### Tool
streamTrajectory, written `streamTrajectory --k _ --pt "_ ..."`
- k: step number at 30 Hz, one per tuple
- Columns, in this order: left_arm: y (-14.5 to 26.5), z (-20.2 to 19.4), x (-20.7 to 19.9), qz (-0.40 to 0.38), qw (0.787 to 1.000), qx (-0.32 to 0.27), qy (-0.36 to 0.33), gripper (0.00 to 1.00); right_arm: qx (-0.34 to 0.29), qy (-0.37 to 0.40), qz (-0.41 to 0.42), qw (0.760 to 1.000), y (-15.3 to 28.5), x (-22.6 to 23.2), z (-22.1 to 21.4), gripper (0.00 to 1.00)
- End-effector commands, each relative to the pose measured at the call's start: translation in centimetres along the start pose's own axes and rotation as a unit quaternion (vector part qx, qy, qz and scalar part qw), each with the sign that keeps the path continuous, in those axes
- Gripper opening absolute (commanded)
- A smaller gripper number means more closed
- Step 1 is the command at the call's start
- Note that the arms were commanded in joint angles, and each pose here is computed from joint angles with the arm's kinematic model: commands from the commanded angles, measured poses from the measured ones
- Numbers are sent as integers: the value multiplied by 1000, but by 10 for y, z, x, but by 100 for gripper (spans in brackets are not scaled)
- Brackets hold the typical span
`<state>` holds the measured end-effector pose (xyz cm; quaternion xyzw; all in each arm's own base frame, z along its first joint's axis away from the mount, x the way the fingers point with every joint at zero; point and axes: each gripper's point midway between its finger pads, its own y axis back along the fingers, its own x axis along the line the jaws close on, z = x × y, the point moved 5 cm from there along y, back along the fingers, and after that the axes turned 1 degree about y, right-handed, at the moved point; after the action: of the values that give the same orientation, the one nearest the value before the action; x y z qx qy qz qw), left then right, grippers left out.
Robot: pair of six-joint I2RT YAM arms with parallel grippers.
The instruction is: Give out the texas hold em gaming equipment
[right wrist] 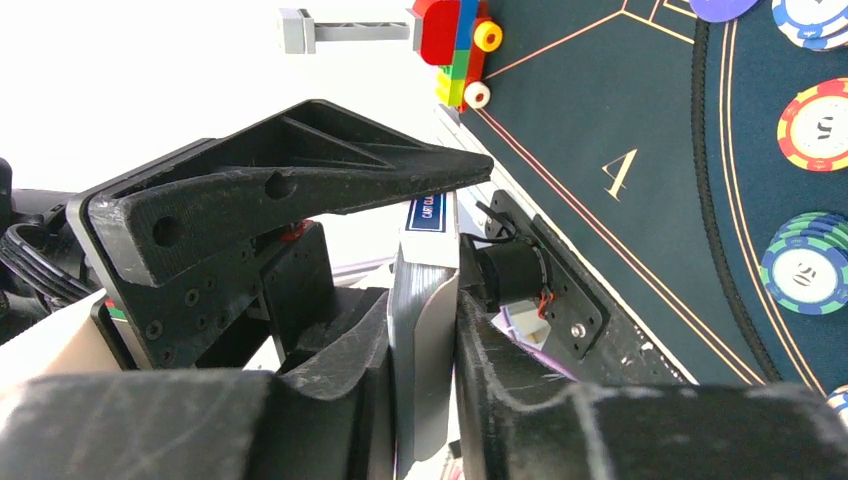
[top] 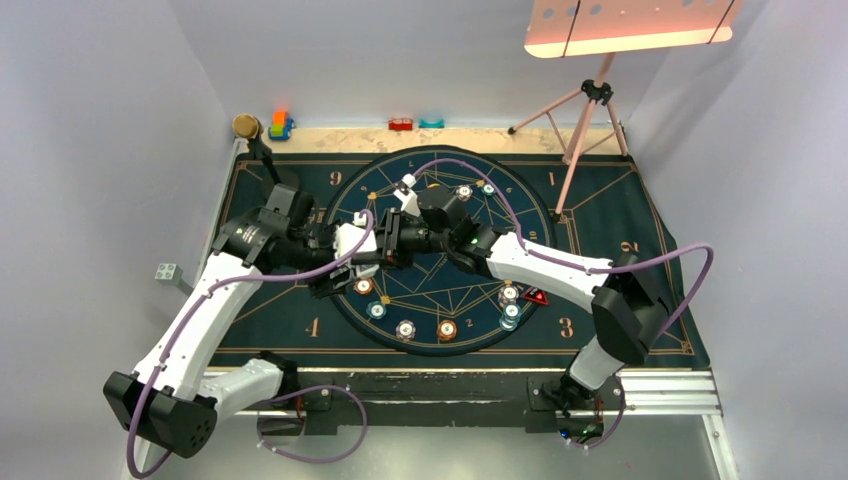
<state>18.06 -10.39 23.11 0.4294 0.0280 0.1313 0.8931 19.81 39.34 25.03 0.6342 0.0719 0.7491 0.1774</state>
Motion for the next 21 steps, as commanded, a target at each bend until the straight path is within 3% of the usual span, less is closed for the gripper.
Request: streamTrajectory --k 1,4,9,21 --pt "11 17 -10 -24 999 -38 -7 33 -23 21 15 999 8 17 7 30" --pt "14 18 -15 -30 999 -40 -7 13 -26 37 5 999 13 17 6 47" --pt "17 16 -19 -35 999 -39 -7 12 -36 62 4 997 22 21 7 65" --pt "16 12 -16 -27 999 -24 -11 12 -13 96 -19 995 24 13 3 69"
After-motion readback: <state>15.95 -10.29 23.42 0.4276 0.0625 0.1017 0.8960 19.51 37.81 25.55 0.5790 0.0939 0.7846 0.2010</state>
